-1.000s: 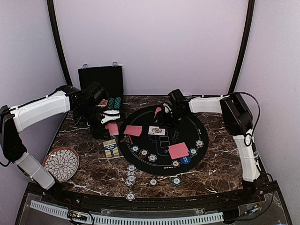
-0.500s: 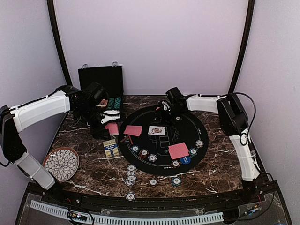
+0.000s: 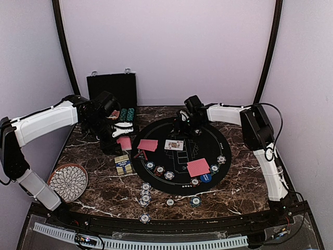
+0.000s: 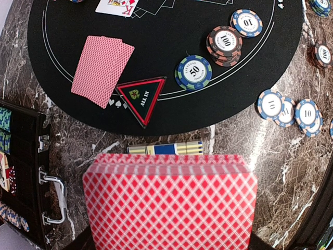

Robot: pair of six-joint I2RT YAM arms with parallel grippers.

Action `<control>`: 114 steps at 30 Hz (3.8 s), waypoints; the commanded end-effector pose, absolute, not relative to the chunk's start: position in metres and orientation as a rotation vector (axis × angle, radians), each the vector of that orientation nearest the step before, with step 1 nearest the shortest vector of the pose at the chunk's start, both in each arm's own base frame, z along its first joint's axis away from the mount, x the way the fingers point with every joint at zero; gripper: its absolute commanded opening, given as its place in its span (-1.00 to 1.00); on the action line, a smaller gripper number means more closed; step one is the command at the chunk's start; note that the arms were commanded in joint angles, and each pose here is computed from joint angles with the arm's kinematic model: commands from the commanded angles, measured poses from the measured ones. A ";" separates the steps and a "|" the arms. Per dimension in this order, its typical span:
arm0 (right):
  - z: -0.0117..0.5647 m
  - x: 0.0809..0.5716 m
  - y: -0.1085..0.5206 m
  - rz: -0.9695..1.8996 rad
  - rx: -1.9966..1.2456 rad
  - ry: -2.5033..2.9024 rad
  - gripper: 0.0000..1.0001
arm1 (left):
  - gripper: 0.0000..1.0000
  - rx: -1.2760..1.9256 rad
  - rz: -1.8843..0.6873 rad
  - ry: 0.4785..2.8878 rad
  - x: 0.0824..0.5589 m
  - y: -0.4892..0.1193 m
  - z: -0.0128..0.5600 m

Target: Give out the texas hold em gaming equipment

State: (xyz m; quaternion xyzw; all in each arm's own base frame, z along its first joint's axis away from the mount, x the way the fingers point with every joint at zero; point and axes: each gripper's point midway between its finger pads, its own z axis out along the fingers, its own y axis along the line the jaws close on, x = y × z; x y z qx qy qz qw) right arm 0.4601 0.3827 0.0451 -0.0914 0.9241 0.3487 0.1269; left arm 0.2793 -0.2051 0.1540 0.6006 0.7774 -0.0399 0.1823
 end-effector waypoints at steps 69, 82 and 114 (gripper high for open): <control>0.154 0.271 0.562 2.110 -0.382 2.390 0.39 | -1.00 1.630 -0.218 2.159 0.277 -0.219 0.178; 0.160 0.280 0.526 2.040 -0.359 2.383 0.21 | -1.00 1.631 -0.210 2.159 0.278 -0.218 0.179; 0.173 0.260 0.570 2.157 -0.444 2.348 0.24 | -1.00 1.632 -0.199 2.158 0.278 -0.216 0.178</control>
